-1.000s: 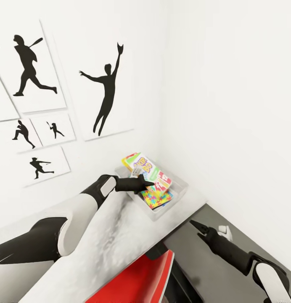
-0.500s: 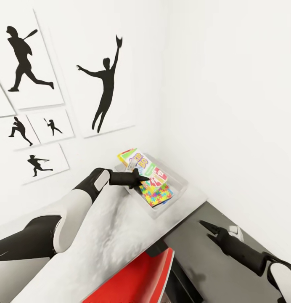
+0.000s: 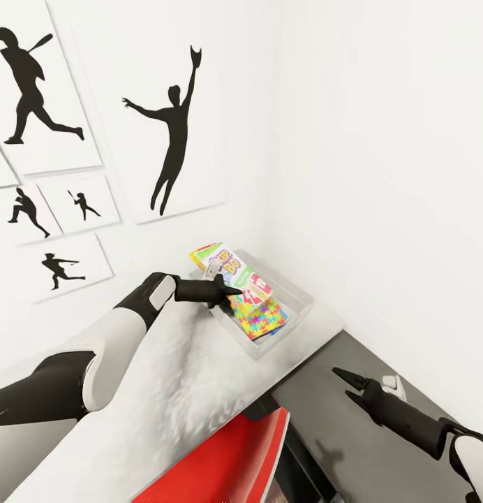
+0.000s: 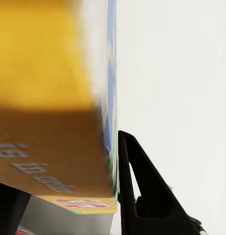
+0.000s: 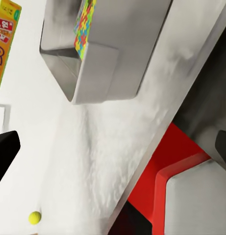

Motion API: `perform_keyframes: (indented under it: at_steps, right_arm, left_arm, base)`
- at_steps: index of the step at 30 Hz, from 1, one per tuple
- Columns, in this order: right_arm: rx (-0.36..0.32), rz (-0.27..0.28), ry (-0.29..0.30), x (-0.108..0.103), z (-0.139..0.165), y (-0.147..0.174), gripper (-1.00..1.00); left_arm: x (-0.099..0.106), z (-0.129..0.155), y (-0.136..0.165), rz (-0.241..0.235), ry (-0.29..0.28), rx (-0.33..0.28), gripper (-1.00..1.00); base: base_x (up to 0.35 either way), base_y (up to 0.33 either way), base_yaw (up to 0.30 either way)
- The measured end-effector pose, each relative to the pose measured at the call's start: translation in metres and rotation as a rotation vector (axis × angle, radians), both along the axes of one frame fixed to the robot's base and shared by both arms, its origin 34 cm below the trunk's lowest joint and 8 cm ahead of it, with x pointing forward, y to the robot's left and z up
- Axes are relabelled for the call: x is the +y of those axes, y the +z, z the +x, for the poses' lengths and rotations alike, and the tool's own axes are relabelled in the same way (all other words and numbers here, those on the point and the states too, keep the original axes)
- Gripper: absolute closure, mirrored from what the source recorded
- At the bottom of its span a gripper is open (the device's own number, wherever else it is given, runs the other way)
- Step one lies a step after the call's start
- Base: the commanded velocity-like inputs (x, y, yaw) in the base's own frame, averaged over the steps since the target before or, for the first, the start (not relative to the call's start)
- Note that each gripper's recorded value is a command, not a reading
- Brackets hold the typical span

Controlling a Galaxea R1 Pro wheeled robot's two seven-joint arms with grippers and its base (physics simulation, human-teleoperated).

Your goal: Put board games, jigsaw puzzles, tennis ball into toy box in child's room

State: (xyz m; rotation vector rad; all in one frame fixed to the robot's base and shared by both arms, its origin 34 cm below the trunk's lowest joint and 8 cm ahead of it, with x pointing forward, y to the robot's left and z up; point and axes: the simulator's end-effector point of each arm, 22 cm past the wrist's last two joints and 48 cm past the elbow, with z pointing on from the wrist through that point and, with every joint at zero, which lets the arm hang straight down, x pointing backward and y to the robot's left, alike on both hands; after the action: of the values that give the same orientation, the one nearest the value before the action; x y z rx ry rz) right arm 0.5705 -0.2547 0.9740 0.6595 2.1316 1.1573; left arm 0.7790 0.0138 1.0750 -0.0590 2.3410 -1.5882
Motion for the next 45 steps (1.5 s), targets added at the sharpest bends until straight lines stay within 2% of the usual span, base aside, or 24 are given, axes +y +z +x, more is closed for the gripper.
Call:
perform_keyframes:
  at_steps: [12,16,25,30,38,45]
  right_arm:
    - [0.020,0.001,0.001,0.000,-0.001,-0.009,-1.00]
    - [0.027,0.001,0.001,0.000,-0.001,-0.012,-1.00]
    - [0.041,-0.001,-0.001,-0.001,-0.002,-0.019,-1.00]
    - [0.049,-0.001,-0.002,-0.002,-0.002,-0.022,-1.00]
    - [0.062,0.001,-0.001,-0.002,-0.003,-0.028,-1.00]
    - [0.046,0.029,0.009,0.002,-0.002,-0.025,-1.00]
  left_arm:
    - [-0.009,0.025,0.038,0.005,-0.011,-0.066,1.00]
    - [-0.018,0.026,0.037,0.007,-0.021,-0.075,1.00]
    - [-0.020,0.029,0.029,0.009,-0.019,-0.076,1.00]
    - [-0.028,0.036,0.028,0.006,-0.005,-0.122,1.00]
    - [-0.033,0.037,0.020,0.009,-0.008,-0.124,1.00]
    - [-0.033,0.040,0.011,0.013,-0.001,-0.127,1.00]
  base:
    - [0.000,0.000,0.000]
    - [0.000,0.000,0.000]
    - [0.000,0.000,0.000]
    - [0.000,0.000,0.000]
    - [0.000,0.000,0.000]
    - [0.000,0.000,0.000]
